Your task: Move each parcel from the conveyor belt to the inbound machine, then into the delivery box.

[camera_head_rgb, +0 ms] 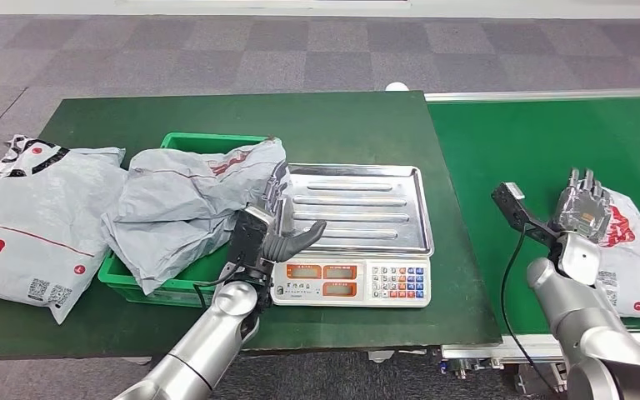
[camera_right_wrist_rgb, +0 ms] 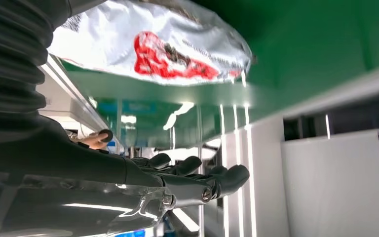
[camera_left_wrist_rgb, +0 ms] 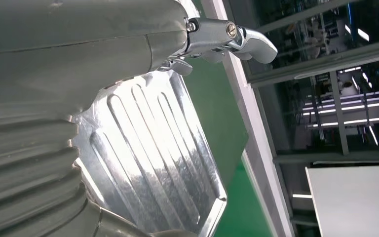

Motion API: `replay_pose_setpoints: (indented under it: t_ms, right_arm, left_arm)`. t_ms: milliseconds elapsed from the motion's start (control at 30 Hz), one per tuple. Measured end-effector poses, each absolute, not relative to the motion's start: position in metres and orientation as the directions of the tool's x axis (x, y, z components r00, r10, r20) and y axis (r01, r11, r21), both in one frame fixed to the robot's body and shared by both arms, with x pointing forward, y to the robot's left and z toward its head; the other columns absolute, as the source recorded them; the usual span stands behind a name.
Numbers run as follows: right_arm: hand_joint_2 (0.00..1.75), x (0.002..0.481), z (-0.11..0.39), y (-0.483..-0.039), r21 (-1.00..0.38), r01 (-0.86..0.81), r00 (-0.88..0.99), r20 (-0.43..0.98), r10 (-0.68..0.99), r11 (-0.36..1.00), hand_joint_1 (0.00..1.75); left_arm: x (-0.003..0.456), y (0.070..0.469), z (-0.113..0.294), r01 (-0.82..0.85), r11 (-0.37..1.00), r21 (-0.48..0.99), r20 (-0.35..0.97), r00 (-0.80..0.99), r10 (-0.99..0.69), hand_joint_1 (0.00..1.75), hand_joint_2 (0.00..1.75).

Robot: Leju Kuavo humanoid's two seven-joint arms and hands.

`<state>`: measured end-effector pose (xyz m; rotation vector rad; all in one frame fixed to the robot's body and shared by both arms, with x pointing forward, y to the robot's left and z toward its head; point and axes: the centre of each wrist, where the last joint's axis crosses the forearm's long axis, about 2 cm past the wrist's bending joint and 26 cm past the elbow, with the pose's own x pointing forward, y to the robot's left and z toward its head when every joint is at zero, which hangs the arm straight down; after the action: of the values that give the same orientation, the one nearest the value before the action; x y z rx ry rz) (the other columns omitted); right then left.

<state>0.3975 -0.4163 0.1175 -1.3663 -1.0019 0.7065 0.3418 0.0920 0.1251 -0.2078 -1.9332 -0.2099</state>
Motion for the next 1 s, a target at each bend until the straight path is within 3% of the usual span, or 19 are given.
replay_pose_setpoints:
  t_ms: [300, 833, 1000]
  right_arm:
    - [1.75, 0.393, 0.105, -0.413, -0.979, -0.051, 0.503, 0.147, 0.851, 0.199, 0.0]
    - [1.75, 0.383, 0.092, -0.415, -0.977, -0.154, 0.552, 0.037, 0.833, 0.146, 0.0]
    - [1.75, 0.377, 0.086, -0.416, -0.978, -0.2, 0.561, -0.07, 0.825, 0.053, 0.0]
  left_arm:
    - [0.338, 0.102, 0.124, 0.2, 0.978, 0.062, 0.93, -0.368, 0.016, 0.0, 1.75]
    - [0.328, 0.12, 0.117, 0.121, 0.992, 0.047, 0.932, -0.362, 0.0, 0.0, 1.75]
    - [0.323, 0.126, 0.114, 0.097, 0.994, 0.047, 0.934, -0.358, -0.009, 0.0, 1.75]
